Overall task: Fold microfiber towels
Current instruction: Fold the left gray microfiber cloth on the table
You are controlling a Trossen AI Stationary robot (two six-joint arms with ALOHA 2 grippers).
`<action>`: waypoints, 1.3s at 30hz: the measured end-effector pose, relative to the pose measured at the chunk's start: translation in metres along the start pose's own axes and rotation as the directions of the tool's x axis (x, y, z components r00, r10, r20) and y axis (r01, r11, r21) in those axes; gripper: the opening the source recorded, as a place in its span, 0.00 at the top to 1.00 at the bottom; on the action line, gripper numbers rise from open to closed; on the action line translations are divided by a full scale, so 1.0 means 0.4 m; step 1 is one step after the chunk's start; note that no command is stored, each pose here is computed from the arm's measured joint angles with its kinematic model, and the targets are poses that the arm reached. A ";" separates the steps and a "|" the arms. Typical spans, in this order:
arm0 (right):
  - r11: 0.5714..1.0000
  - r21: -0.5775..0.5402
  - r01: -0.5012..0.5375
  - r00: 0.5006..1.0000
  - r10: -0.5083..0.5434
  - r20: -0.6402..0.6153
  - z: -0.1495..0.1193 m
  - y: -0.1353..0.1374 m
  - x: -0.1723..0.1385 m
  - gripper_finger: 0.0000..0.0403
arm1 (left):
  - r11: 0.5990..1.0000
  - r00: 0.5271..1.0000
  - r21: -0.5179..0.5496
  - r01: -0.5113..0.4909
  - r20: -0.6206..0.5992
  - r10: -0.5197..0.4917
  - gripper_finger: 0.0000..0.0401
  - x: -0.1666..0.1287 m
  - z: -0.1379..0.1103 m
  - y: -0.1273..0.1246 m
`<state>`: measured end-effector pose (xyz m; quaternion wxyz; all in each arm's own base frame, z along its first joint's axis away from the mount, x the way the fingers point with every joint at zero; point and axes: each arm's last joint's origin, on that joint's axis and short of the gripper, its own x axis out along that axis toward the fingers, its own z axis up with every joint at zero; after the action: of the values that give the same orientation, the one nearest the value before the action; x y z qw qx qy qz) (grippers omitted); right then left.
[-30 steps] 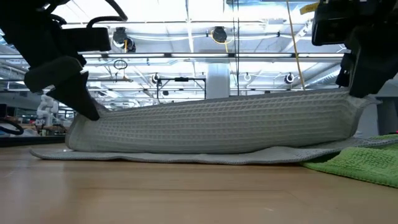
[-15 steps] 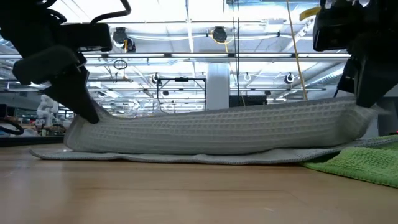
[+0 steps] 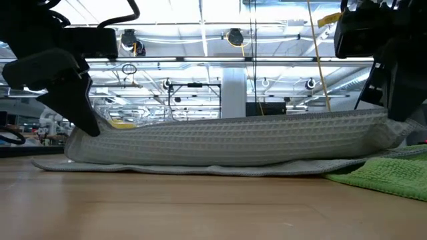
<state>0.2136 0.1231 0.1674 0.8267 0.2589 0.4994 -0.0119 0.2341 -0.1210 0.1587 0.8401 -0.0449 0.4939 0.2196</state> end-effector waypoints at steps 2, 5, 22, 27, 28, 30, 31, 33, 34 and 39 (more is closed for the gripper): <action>1.000 -0.005 -0.003 1.000 0.003 0.001 0.000 0.001 0.000 0.99 | 1.000 1.000 0.004 0.002 0.001 -0.002 0.95 0.000 0.000 0.000; 1.000 -0.005 -0.008 1.000 0.008 -0.004 0.000 0.001 0.000 0.95 | 1.000 1.000 0.004 0.001 0.001 -0.001 0.91 0.000 0.000 0.000; 0.997 -0.064 -0.038 0.999 0.037 -0.027 -0.001 0.003 -0.006 0.58 | 0.987 0.989 0.128 0.094 -0.125 -0.078 0.68 -0.001 -0.012 -0.003; 0.996 -0.094 0.000 1.000 0.002 0.020 0.001 0.002 -0.006 0.60 | 0.987 0.986 0.117 0.110 -0.135 -0.093 0.68 -0.001 -0.012 -0.005; 0.995 -0.097 0.006 0.999 -0.003 0.033 0.002 0.002 -0.006 0.61 | 0.986 0.984 0.103 0.127 -0.138 -0.112 0.68 -0.002 -0.012 -0.009; 0.995 -0.105 -0.003 0.999 0.008 0.044 0.004 0.005 -0.006 0.61 | 0.982 0.976 0.082 0.172 -0.148 -0.158 0.68 -0.004 -0.012 -0.017; 0.994 -0.111 -0.007 0.999 0.012 0.046 0.005 0.006 -0.006 0.61 | 0.978 0.972 0.079 0.191 -0.154 -0.177 0.68 -0.005 -0.011 -0.020; 0.991 -0.130 -0.021 0.998 0.029 0.059 0.008 0.010 -0.006 0.61 | 0.974 0.965 0.071 0.215 -0.170 -0.200 0.68 -0.006 -0.012 -0.023; 0.990 -0.140 -0.031 0.997 0.041 0.068 0.011 0.013 -0.007 0.61 | 0.973 0.961 0.066 0.223 -0.181 -0.208 0.68 -0.006 -0.012 -0.023; 0.984 -0.169 -0.050 0.994 0.066 0.087 0.015 0.019 -0.007 0.61 | 0.955 0.936 0.078 0.285 -0.239 -0.259 0.68 -0.012 -0.017 -0.025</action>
<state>0.2192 0.1263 0.1753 0.8677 0.2024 0.4521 0.0421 0.2307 -0.1336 0.1580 0.8019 -0.0906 0.5868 0.0667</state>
